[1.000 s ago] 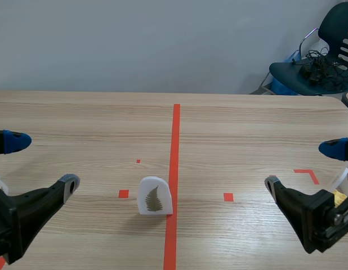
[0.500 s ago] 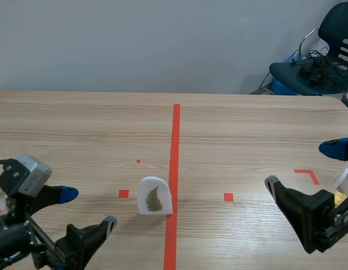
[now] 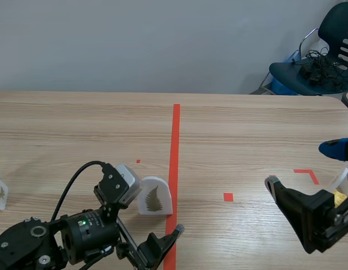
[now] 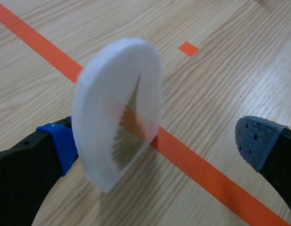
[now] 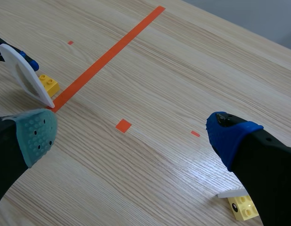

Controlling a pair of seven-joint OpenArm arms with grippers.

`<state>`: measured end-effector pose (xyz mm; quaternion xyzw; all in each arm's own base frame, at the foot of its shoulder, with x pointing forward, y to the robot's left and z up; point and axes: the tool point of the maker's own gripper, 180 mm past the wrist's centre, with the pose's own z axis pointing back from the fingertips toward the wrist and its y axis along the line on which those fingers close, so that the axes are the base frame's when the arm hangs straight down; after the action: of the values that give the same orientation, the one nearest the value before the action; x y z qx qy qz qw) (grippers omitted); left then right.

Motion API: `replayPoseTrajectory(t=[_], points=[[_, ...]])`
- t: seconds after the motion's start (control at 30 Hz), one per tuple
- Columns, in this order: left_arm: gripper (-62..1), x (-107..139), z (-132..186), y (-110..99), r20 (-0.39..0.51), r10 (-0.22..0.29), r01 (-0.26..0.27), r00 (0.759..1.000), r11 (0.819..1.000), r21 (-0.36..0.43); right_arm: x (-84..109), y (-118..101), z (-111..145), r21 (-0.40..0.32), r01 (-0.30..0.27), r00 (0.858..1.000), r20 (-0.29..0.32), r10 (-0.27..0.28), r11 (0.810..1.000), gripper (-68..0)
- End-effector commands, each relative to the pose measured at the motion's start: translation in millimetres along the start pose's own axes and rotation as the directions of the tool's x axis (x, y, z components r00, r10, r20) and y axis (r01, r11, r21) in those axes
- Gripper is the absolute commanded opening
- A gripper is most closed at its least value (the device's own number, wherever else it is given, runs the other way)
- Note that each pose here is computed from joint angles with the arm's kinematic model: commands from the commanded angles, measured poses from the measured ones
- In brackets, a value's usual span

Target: Do the leaf sorting experiment

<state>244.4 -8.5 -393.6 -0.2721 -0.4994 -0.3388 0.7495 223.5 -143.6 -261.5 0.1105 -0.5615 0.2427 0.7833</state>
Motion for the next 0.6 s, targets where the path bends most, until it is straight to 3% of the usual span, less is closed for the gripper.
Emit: replayPoseTrajectory(t=[0.0,0.1,0.23,0.37,0.47,0.57], points=[[1.4,15.3,-1.8,7.5,0.052,-0.005,0.004,0.999,1.000,0.019,10.9,-3.7,-1.1,-0.019,0.004,0.999,0.039,-0.003,1.000,0.4],[1.2,17.1,-2.8,12.5,0.064,-0.011,0.008,0.998,0.999,0.045,8.0,-3.2,-1.3,-0.026,0.016,0.999,0.028,-0.016,1.000,0.4],[-27.3,16.5,-2.5,12.9,0.062,-0.011,0.008,0.998,0.999,0.048,7.8,-3.1,-1.3,-0.027,0.018,0.999,0.028,-0.017,0.999,0.4],[-46.6,16.8,-2.6,12.8,0.064,-0.010,0.007,0.998,0.999,0.048,7.8,-3.1,-1.3,-0.027,0.018,0.999,0.028,-0.017,0.999,0.4],[-53.6,16.7,-2.5,12.9,0.063,-0.010,0.007,0.998,0.999,0.048,7.8,-3.1,-1.3,-0.027,0.018,0.999,0.028,-0.017,0.999,0.4],[-54.4,16.7,-2.5,12.6,0.063,-0.009,0.006,0.998,0.999,0.048,7.8,-3.1,-1.3,-0.027,0.018,0.999,0.028,-0.017,0.999,0.4]])
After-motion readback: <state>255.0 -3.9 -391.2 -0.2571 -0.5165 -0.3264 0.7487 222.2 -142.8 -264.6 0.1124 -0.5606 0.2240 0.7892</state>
